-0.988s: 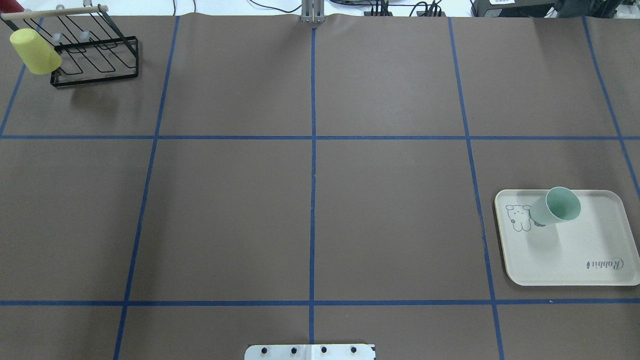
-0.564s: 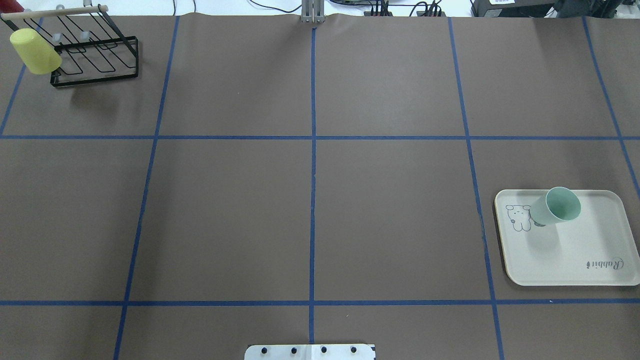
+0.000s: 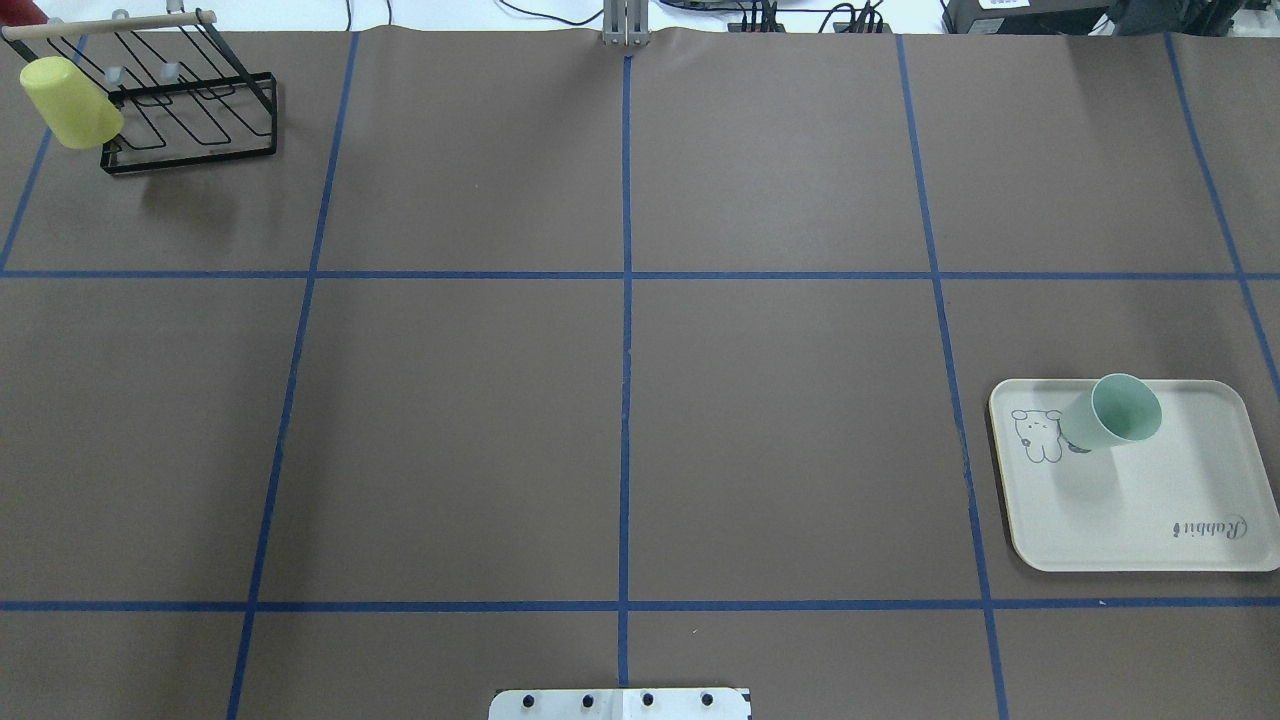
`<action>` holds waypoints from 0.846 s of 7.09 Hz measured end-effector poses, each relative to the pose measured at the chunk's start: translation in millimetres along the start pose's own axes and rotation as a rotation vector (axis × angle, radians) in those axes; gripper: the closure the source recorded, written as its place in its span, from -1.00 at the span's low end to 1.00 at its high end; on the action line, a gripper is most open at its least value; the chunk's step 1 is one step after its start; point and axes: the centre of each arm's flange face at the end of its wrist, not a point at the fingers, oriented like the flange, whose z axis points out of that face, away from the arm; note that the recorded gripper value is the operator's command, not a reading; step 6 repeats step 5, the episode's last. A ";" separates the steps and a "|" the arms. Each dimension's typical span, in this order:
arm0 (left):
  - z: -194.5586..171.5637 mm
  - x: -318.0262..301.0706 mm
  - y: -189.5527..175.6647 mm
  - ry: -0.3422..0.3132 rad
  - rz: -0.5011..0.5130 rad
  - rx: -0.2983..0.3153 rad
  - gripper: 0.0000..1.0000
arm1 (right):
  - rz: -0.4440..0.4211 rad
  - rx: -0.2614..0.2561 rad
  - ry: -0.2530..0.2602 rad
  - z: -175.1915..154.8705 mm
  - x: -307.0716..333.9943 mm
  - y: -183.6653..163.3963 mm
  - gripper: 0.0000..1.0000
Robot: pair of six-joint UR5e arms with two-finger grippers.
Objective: Left arm grabs green cup and hands to right arm on tray
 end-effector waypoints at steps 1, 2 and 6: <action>0.2 -0.2 0.0 0.000 0.000 0.000 -1.00 | 0.000 -0.002 0.000 0.8 -0.4 0.0 -1.00; 0.5 -0.4 0.1 0.001 0.000 -0.001 -1.00 | -0.001 -0.004 -0.001 1.6 -0.8 0.0 -1.00; 0.7 -0.6 0.3 0.001 -0.001 -0.001 -1.00 | -0.003 -0.007 -0.001 3.1 -1.2 -0.2 -1.00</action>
